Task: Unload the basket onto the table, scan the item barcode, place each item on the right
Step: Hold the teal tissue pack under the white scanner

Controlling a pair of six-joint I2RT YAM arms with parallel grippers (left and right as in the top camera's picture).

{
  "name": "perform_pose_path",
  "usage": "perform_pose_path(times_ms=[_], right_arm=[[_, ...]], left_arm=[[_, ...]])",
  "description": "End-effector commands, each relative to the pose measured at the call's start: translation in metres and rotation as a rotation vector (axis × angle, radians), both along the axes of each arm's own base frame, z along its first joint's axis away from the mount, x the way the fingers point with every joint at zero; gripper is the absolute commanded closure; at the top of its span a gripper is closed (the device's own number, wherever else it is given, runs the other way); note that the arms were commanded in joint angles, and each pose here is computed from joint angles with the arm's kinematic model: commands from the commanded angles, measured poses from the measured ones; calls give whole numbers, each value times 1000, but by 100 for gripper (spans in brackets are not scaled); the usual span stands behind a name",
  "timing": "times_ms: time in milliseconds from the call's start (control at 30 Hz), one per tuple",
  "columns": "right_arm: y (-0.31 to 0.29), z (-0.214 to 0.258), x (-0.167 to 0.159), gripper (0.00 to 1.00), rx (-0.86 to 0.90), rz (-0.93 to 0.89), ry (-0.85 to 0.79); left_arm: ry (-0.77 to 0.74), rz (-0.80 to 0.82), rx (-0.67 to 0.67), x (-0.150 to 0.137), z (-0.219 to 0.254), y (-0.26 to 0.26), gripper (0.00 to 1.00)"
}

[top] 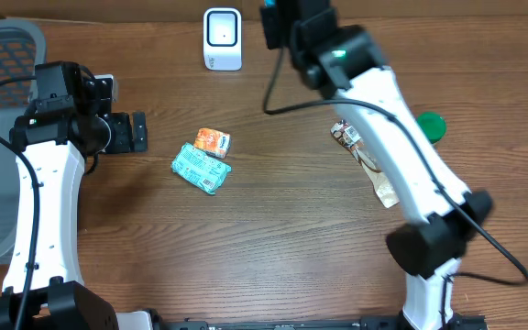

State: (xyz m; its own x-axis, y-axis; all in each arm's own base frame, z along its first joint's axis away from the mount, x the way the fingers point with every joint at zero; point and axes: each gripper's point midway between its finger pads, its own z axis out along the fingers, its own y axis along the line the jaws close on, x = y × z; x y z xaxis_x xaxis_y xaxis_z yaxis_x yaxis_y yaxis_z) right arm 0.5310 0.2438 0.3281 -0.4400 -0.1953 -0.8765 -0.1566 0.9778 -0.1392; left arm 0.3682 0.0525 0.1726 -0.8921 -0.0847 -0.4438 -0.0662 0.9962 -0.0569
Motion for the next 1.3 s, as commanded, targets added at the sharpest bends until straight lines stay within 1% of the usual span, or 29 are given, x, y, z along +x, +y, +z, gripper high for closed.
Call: perform_pose_path(times_ms=[0, 67, 133, 233, 300, 400, 533, 733, 1100, 1267], right_arm=[[-15, -33, 33, 96, -240, -60, -37], [-6, -46, 48, 96, -313, -17, -69], [9, -63, 63, 96, -392, 65, -94], [40, -89, 75, 96, -491, 216, -129], [54, -103, 80, 96, -546, 271, -158], [74, -125, 88, 96, -616, 316, -202], [90, -154, 96, 96, -661, 342, -241], [99, -190, 100, 96, -686, 363, -235], [101, -183, 101, 96, -696, 346, -265], [102, -168, 97, 96, -701, 316, -277]], left_arm=[[-12, -30, 0, 2, 3, -3, 0], [-12, -30, 0, 2, 3, -3, 1], [-12, -30, 0, 2, 3, -3, 0], [-12, -30, 0, 2, 3, -3, 0], [-15, -31, 1, 3, 3, -2, 1], [-14, -31, 1, 3, 3, -3, 0], [-15, -31, 1, 3, 3, -2, 0], [-15, -31, 1, 3, 3, -2, 1], [-14, -31, 1, 3, 3, -2, 0], [-15, -31, 1, 3, 3, -2, 1]])
